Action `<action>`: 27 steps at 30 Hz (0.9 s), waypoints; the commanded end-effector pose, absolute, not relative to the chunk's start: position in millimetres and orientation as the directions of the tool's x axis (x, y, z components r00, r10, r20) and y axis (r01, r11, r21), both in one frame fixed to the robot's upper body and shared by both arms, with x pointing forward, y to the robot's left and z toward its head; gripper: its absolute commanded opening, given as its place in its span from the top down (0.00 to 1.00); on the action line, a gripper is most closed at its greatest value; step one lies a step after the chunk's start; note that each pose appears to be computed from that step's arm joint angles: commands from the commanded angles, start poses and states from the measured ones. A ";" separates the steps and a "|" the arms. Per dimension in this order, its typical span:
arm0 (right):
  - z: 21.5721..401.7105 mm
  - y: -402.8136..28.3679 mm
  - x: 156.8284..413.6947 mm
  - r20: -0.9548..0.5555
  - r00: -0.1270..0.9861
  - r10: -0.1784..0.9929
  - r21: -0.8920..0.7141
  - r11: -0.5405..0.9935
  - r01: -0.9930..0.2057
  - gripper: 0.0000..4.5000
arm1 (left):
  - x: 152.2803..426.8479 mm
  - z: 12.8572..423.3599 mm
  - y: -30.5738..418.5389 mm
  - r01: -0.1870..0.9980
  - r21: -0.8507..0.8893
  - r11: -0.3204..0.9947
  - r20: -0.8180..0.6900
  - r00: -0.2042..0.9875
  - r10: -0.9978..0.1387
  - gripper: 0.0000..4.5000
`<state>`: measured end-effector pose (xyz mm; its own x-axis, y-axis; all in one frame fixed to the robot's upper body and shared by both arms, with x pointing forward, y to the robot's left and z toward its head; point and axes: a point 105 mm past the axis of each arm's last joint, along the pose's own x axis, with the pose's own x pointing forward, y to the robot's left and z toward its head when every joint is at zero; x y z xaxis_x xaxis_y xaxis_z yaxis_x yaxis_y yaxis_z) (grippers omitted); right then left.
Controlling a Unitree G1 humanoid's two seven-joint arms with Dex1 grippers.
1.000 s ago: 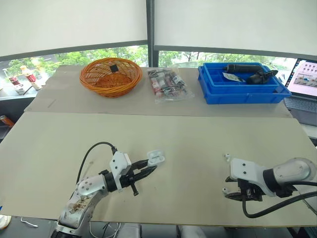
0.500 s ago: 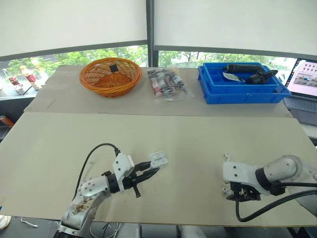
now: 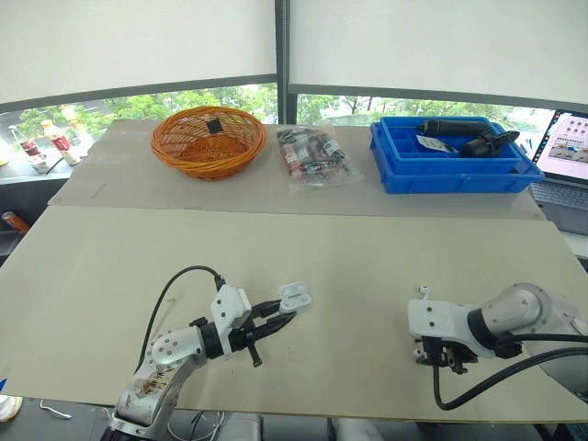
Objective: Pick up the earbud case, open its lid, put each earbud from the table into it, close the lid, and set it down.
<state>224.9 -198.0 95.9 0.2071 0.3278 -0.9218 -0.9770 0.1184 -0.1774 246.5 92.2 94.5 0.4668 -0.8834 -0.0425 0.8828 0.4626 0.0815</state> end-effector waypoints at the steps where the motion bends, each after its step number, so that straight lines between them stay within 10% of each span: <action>1: 95.4 -194.5 221.8 -0.921 0.192 0.338 -0.162 0.116 -0.980 0.87 | 245.6 101.5 89.7 0.885 0.115 0.452 -0.016 0.457 -0.890 0.89; 15: 131.6 -177.7 226.0 -0.792 0.279 0.543 -0.141 0.282 -0.949 0.93 | 246.3 104.3 87.4 0.889 0.105 0.446 0.005 0.448 -0.894 0.89; 21: 188.8 -128.4 240.7 -0.364 0.409 0.837 -0.011 0.435 -0.900 0.93 | 258.7 125.8 74.3 0.882 0.039 0.469 0.105 0.463 -0.880 0.89; 27: 232.4 -82.8 252.0 0.058 0.463 0.884 0.084 0.458 -0.885 0.93 | 274.7 150.9 59.9 0.879 -0.028 0.476 0.190 0.472 -0.861 0.89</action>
<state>252.4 -84.3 217.3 0.4264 0.9044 -0.0180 -0.8980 0.4256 0.1113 274.6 62.0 136.5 0.4793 -0.8655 0.1454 0.8766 0.4803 -0.0302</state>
